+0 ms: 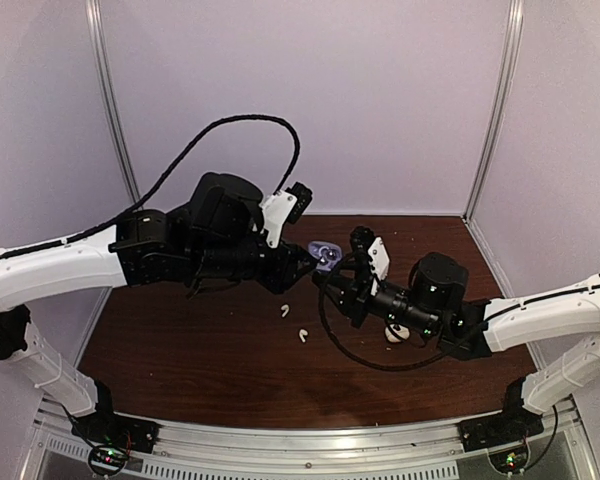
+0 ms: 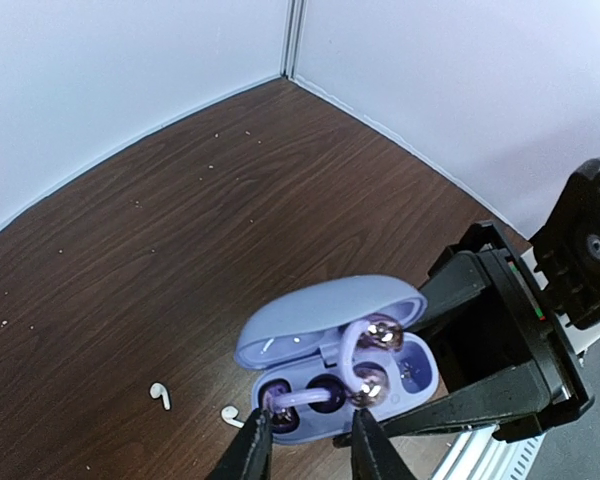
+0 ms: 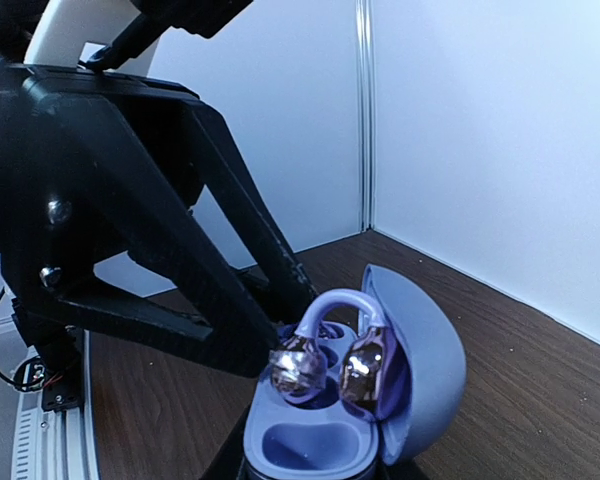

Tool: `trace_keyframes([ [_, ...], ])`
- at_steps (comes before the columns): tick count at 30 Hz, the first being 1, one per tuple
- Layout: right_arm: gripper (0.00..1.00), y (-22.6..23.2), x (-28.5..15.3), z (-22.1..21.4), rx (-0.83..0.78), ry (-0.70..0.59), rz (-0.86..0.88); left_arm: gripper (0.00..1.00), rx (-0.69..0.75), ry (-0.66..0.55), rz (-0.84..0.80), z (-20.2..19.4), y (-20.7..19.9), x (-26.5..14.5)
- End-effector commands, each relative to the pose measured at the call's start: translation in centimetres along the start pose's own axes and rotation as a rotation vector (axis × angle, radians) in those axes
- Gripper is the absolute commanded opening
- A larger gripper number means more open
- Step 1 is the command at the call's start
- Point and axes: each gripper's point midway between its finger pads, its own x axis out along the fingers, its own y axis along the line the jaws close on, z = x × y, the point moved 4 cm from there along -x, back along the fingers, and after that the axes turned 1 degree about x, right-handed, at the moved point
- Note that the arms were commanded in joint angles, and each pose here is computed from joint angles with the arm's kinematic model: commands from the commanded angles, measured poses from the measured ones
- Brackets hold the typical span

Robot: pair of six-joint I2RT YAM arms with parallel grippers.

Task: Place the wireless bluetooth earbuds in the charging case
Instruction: Place the right earbud in the right side groove of the charging case, then adjust the right earbud in the right side groove of the charging case.

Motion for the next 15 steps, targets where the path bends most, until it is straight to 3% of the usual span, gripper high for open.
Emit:
trace_keyframes([
  [1,0.0,1.1,-0.4,2.6,0.018,-0.094,0.069,0.3,0.031,-0.011,-0.024,0.1,0.0,-0.7],
  [15,0.0,1.4,-0.2,2.3,0.018,-0.073,0.098,0.38,0.093,-0.103,-0.182,1.8,-1.2,-4.1],
])
